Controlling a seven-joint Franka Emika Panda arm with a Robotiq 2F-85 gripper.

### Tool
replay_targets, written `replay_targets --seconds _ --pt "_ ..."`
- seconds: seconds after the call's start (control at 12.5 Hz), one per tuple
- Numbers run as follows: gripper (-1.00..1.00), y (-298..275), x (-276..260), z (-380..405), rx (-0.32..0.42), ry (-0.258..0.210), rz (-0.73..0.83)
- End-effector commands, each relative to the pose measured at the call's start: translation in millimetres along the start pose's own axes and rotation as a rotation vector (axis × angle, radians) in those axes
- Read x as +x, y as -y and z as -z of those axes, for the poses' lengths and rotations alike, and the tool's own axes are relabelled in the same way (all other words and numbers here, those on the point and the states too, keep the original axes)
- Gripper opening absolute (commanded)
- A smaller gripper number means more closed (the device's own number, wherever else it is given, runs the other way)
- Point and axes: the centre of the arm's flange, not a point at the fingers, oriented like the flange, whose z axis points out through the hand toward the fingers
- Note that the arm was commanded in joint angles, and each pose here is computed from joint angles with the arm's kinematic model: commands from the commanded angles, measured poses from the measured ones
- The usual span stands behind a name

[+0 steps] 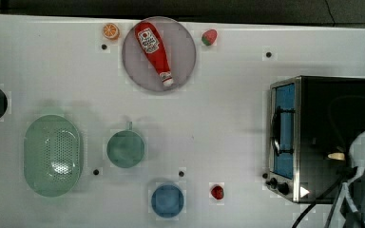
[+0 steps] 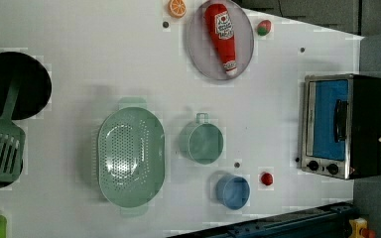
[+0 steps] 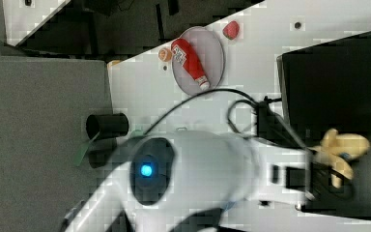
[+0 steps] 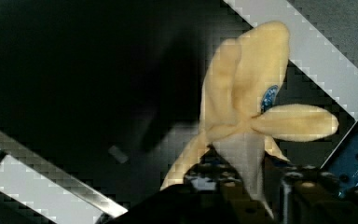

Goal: Pick banana from table and place on oven.

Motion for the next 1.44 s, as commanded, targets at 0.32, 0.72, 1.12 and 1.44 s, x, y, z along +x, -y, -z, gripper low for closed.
replay_targets --seconds 0.32,0.72,1.12,1.44 --pt "0.79 56 -8 34 0.042 -0.074 0.171" --pt "1.0 106 -30 91 0.102 -0.157 0.221" --pt "1.0 152 -136 175 0.157 0.012 0.039" --pt "1.0 192 -233 238 0.182 0.02 -0.109"
